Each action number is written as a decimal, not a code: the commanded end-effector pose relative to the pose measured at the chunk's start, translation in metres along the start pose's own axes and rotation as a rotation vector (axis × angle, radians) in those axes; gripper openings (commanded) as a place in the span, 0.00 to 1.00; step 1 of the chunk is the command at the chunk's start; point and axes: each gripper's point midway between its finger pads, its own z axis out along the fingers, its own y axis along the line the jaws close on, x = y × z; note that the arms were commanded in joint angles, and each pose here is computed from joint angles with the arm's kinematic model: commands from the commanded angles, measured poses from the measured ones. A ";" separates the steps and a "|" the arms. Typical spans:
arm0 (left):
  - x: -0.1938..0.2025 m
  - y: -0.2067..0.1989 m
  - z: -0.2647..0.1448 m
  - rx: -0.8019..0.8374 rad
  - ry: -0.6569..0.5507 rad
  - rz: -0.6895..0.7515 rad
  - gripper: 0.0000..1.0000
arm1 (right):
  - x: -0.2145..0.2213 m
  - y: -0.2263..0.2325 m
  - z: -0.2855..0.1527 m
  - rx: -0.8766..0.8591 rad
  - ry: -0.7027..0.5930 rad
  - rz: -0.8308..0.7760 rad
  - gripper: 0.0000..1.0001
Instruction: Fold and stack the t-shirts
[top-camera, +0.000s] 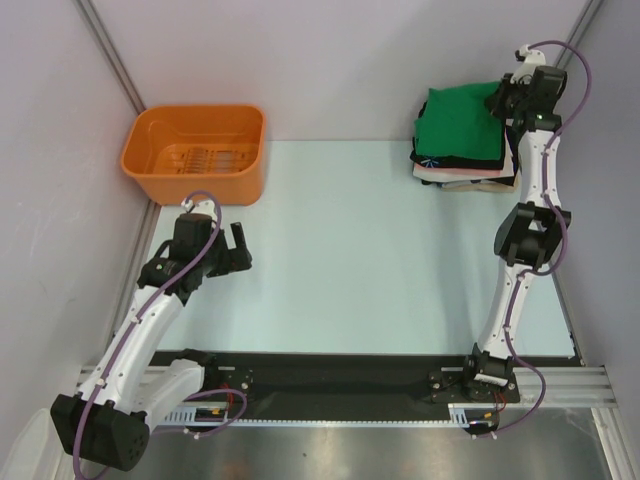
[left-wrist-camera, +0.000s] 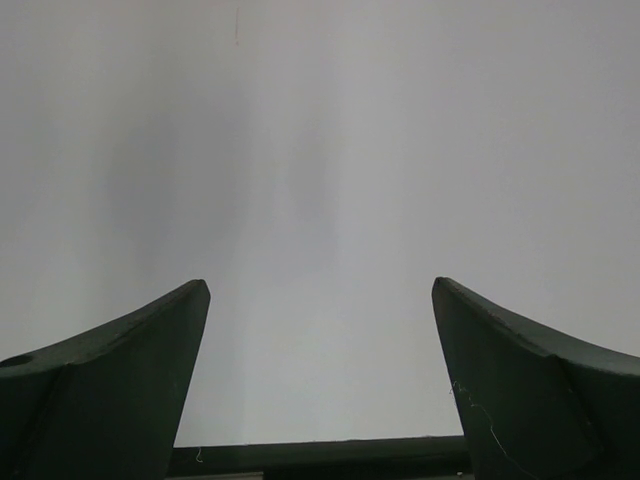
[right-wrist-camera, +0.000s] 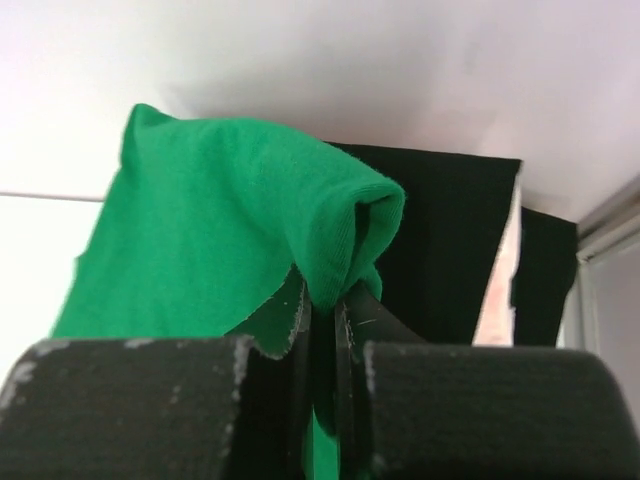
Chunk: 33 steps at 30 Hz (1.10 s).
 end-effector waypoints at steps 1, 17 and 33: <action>-0.007 0.001 0.000 0.002 -0.030 0.002 0.99 | -0.005 -0.032 0.014 0.098 -0.077 -0.016 0.00; -0.011 -0.002 -0.007 0.024 -0.061 0.003 0.99 | -0.005 -0.067 -0.003 0.305 -0.099 0.083 0.87; -0.021 -0.007 -0.025 0.067 -0.140 0.001 1.00 | -0.093 -0.011 -0.158 0.267 -0.254 0.434 0.95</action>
